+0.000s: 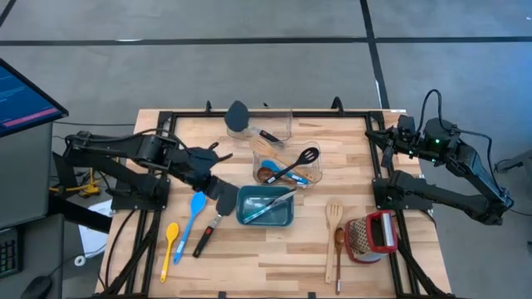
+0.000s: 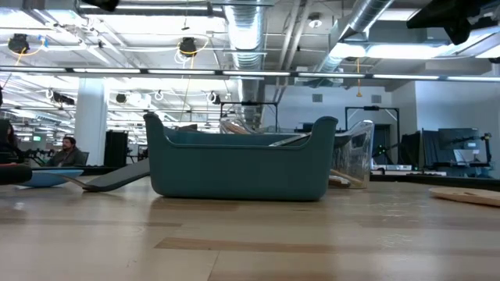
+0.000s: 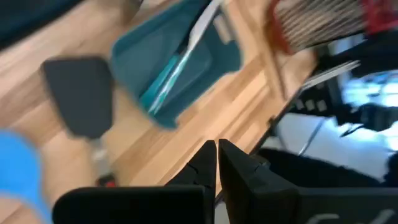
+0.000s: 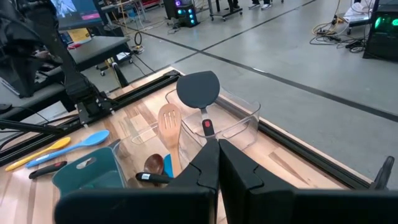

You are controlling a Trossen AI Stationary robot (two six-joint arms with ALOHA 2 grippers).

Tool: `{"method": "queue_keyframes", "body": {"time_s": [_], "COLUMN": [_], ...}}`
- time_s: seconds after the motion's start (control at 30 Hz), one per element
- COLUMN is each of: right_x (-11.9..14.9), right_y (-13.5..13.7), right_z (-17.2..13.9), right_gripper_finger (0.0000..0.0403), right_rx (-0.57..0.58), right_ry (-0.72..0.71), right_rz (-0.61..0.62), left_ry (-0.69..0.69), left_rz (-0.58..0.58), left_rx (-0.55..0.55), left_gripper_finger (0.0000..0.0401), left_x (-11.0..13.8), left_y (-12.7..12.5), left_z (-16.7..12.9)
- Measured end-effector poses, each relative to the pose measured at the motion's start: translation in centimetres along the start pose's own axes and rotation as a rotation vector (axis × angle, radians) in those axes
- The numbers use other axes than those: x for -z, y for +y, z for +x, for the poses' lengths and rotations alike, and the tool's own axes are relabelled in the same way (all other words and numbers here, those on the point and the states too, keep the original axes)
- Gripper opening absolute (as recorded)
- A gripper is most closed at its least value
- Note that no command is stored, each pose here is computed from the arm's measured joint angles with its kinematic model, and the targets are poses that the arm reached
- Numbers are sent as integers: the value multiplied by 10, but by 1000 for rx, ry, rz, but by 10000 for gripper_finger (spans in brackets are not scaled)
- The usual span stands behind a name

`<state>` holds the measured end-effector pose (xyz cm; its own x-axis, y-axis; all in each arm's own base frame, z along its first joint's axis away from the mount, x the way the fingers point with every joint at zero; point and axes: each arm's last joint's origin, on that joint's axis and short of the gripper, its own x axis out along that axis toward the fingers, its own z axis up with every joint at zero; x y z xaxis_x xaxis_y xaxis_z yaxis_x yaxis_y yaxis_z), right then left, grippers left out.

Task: Pick & Place Kitchen Items
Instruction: Put the blue serving spoon into the bottom transparent bin

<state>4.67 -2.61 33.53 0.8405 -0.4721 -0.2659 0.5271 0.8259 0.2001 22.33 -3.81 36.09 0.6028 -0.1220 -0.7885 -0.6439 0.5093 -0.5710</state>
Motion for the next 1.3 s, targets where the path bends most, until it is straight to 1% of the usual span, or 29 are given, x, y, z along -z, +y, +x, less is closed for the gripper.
{"method": "queue_keyframes", "body": {"time_s": [0.2,0.23,0.37,0.5,0.6,0.93,1.03,1.1,1.2,1.3], "right_x": [0,0,0,0,0,0,0,0,0,0], "right_y": [0,0,0,0,0,0,0,0,0,0], "right_z": [0,0,0,0,0,0,0,0,0,0], "right_gripper_finger": [0,0,0,0,0,0,0,0,0,0], "right_rx": [0,0,0,0,0,0,0,1,1,0], "right_ry": [0,0,0,1,1,1,0,1,1,0], "right_rz": [0,0,-7,-7,-7,-7,-7,-7,-7,-7], "left_ry": [114,120,139,149,159,174,174,179,177,159], "left_rz": [-90,-104,-116,-147,-173,-214,-223,-235,-288,-398], "left_rx": [-233,-253,-271,-312,-321,-234,-223,-238,-275,-325], "left_gripper_finger": [4,4,4,4,4,4,4,4,4,4], "left_x": [19,22,38,57,71,111,119,124,130,136], "left_y": [19,21,29,41,51,71,78,84,92,103], "left_z": [-3,-2,0,10,19,65,74,78,82,87]}}
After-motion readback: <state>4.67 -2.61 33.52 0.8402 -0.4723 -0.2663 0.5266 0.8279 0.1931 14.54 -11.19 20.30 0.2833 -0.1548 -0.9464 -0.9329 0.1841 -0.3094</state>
